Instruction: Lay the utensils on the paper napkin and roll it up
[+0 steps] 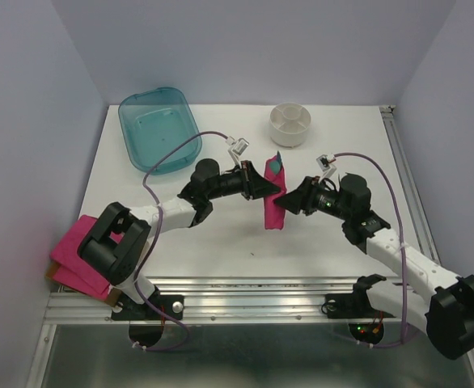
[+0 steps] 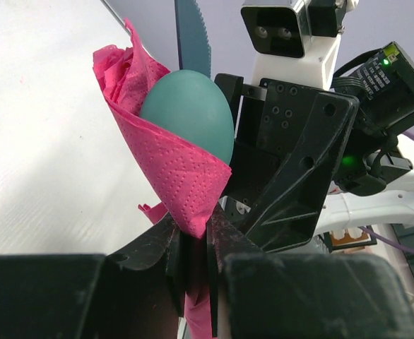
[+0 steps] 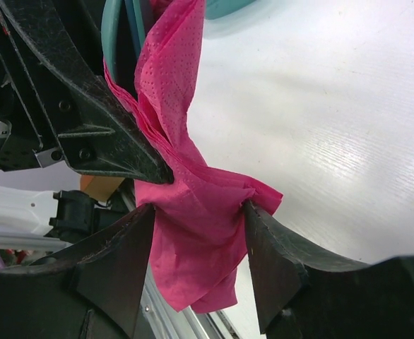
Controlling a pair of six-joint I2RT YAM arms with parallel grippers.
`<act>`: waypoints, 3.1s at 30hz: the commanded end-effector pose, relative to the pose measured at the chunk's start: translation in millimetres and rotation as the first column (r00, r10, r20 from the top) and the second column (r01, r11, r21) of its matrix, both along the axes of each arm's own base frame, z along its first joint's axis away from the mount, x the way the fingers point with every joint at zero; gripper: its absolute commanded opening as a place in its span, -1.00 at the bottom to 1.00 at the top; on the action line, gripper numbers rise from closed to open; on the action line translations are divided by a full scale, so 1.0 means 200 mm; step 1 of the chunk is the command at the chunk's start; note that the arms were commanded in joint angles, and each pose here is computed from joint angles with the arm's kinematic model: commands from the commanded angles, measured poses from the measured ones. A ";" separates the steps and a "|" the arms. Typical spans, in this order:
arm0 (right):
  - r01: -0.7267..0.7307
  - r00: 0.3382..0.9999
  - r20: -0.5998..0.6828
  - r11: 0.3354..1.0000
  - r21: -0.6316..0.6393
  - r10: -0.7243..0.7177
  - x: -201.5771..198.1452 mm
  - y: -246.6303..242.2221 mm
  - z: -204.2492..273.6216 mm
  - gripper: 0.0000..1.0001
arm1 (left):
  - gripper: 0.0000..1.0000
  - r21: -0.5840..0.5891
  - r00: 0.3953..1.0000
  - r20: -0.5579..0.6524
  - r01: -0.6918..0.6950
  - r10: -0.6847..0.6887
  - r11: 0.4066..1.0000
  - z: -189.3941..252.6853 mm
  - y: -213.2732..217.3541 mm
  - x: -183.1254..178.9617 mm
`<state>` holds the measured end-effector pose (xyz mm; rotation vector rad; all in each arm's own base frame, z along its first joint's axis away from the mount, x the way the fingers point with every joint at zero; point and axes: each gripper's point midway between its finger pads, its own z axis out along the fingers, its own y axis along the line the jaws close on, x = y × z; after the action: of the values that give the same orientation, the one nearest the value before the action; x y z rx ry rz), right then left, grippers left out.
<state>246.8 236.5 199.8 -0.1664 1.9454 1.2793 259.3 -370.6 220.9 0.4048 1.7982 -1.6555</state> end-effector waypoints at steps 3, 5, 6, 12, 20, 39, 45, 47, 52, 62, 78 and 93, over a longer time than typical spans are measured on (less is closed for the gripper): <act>-0.022 0.999 0.047 1.000 0.015 0.021 -0.04 0.00 0.04 0.19 | -0.76 -0.055 0.995 0.099 -0.009 0.014 0.998 0.18 0.07 -0.01; -0.036 0.998 0.045 0.999 0.022 0.035 -0.05 0.01 0.03 0.19 | -0.76 -0.055 0.995 0.097 -0.006 0.011 0.998 0.18 0.07 -0.01; -0.043 0.998 0.042 0.999 0.024 0.042 -0.05 0.01 0.03 0.19 | -0.76 -0.056 0.995 0.097 -0.001 0.006 0.998 0.18 0.07 -0.02; -0.061 0.998 0.036 0.997 0.046 0.059 -0.07 0.03 0.03 0.18 | -0.76 -0.064 0.995 0.095 0.000 0.006 0.998 0.19 0.07 -0.02; -0.091 0.994 0.061 0.993 0.073 0.086 -0.07 0.05 0.08 0.18 | -0.76 -0.096 0.995 0.094 0.038 -0.029 0.995 0.22 0.07 -0.06; -0.162 0.982 0.125 0.975 0.155 0.144 -0.13 0.08 0.17 0.05 | -0.76 -0.183 0.989 0.090 0.129 -0.114 0.975 0.28 0.09 -0.15; -0.196 0.973 0.156 0.964 0.178 0.169 -0.15 0.09 0.22 0.08 | -0.76 -0.187 0.989 0.081 0.138 -0.124 0.973 0.26 0.09 -0.16; -0.203 0.971 0.165 0.961 0.187 0.174 -0.15 0.09 0.23 0.02 | -0.76 -0.187 0.989 0.082 0.135 -0.121 0.973 0.26 0.09 -0.15; -0.232 0.966 0.161 0.951 0.203 0.201 -0.16 0.10 0.24 -0.11 | -0.76 -0.190 0.989 0.077 0.135 -0.122 0.972 0.25 0.08 -0.15; -0.268 0.960 0.153 0.935 0.234 0.236 -0.19 0.12 0.25 -0.35 | -0.76 -0.178 0.992 0.077 0.112 -0.099 0.978 0.24 0.07 -0.11; -0.265 0.959 0.168 0.936 0.233 0.229 -0.19 0.11 0.25 -0.99 | 0.14 -0.104 0.993 0.115 0.029 -0.017 0.994 0.24 0.08 -0.07; -0.202 0.960 0.244 0.945 0.257 0.138 -0.07 0.12 0.46 -0.99 | 0.72 -0.140 0.988 0.153 0.031 -0.009 0.990 0.26 0.15 -0.19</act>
<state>224.5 257.0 243.3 -0.2766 1.7307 1.5802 234.1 -343.4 253.9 0.4279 1.6665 -1.6947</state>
